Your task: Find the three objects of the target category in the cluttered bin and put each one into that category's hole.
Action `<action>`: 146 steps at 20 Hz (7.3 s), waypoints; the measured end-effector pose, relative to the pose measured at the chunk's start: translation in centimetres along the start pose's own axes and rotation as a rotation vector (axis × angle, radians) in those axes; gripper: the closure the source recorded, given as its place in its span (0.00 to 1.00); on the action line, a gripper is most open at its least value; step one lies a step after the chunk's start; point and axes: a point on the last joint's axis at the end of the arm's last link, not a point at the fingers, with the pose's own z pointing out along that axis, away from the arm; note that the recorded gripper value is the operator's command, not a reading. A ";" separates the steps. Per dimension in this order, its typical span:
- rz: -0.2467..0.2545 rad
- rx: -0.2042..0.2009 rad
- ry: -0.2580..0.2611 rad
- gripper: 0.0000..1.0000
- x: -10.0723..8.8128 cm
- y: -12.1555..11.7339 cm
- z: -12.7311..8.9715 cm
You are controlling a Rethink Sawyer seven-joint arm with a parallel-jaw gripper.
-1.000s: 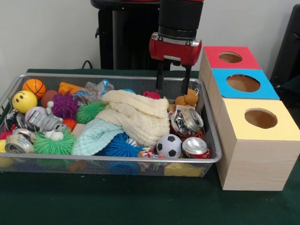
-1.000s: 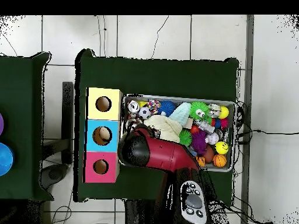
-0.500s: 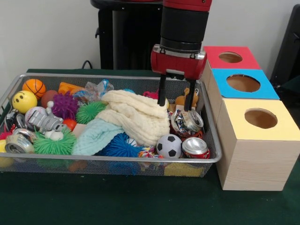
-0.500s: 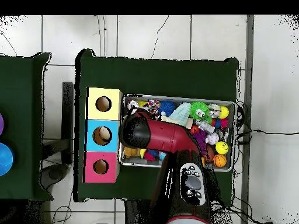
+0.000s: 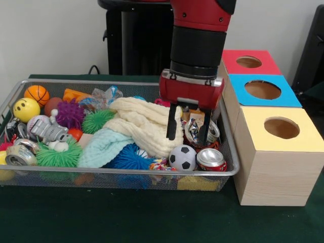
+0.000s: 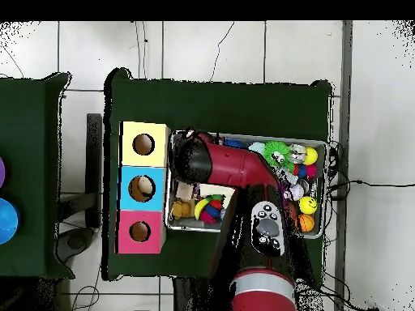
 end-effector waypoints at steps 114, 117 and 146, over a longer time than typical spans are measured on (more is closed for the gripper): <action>-0.440 -0.093 0.264 0.00 3.0 -2.2 1.4; -0.444 -0.087 0.262 0.00 3.0 -2.1 1.2; -0.460 -0.003 0.249 0.00 3.9 -7.1 4.4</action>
